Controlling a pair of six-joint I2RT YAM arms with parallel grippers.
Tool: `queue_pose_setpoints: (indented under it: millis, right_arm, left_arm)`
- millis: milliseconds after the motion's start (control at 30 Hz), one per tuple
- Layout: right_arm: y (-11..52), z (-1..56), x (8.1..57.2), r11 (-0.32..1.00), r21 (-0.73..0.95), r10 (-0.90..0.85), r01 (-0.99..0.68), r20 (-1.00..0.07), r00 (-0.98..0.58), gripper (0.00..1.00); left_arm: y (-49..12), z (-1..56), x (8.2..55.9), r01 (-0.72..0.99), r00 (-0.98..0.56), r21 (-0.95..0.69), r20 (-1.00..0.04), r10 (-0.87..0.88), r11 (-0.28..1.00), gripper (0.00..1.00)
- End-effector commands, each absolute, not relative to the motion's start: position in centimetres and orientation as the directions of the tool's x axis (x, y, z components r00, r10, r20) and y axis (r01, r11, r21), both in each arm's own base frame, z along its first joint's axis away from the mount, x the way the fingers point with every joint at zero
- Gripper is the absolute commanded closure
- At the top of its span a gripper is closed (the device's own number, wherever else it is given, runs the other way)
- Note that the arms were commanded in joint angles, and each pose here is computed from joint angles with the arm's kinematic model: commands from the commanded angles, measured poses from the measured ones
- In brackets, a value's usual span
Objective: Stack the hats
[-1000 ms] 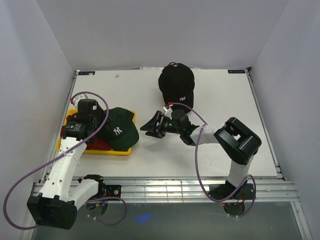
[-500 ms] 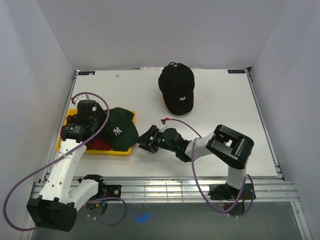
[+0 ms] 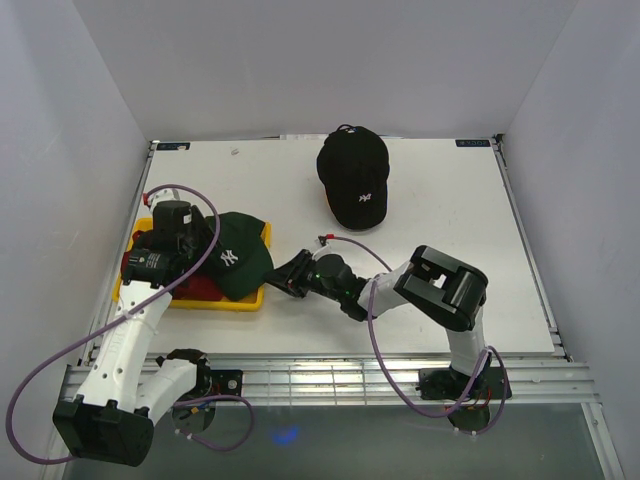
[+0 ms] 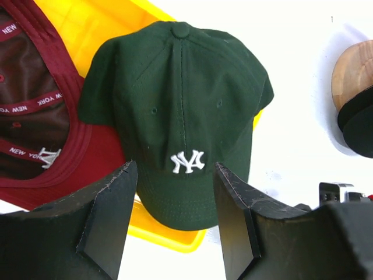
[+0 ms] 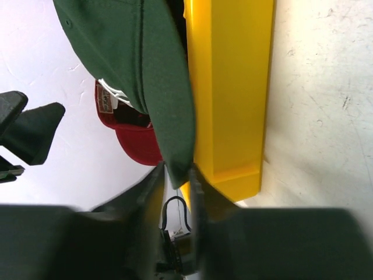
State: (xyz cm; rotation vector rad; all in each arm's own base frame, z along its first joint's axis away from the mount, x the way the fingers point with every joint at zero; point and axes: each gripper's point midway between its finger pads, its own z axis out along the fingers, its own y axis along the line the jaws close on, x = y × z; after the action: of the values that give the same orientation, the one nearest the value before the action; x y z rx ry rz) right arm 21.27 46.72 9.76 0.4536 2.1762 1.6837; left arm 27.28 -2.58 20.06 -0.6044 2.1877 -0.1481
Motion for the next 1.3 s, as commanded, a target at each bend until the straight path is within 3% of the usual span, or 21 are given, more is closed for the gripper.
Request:
queue_pose_setpoints:
  millis: [0,167,533,733,867,1267]
  right_arm:
    - [47.4,12.0,22.7,0.157,0.987,0.498,0.014,-0.067,-0.865,0.77]
    - [46.5,12.9,23.4,0.143,0.989,0.509,0.034,-0.045,-0.86,0.92]
    - [43.8,15.0,25.8,0.212,0.974,0.492,0.074,-0.041,-0.87,0.92]
    - [42.1,15.6,26.8,0.25,0.964,0.467,0.096,-0.033,-0.883,0.92]
    - [40.8,15.8,27.1,0.268,0.958,0.433,0.097,-0.03,-0.901,0.92]
    - [38.6,16.8,29.7,0.296,0.953,0.321,0.061,-0.039,-0.946,0.92]
  left_arm:
    - [-1.8,22.1,27.3,-0.364,-0.484,-0.299,-0.748,-0.453,0.882,0.35]
    - [-1.8,22.1,27.3,-0.364,-0.483,-0.296,-0.751,-0.451,0.883,0.35]
    - [-1.8,21.8,27.9,-0.37,-0.485,-0.289,-0.751,-0.449,0.883,0.33]
    - [-1.6,22.9,29.6,-0.379,-0.451,-0.299,-0.767,-0.457,0.876,0.16]
    - [-1.2,23.5,31.4,-0.401,-0.432,-0.279,-0.782,-0.449,0.873,0.14]
    - [-5.4,20.4,35.5,-0.19,-0.582,-0.297,-0.733,-0.352,0.936,0.12]
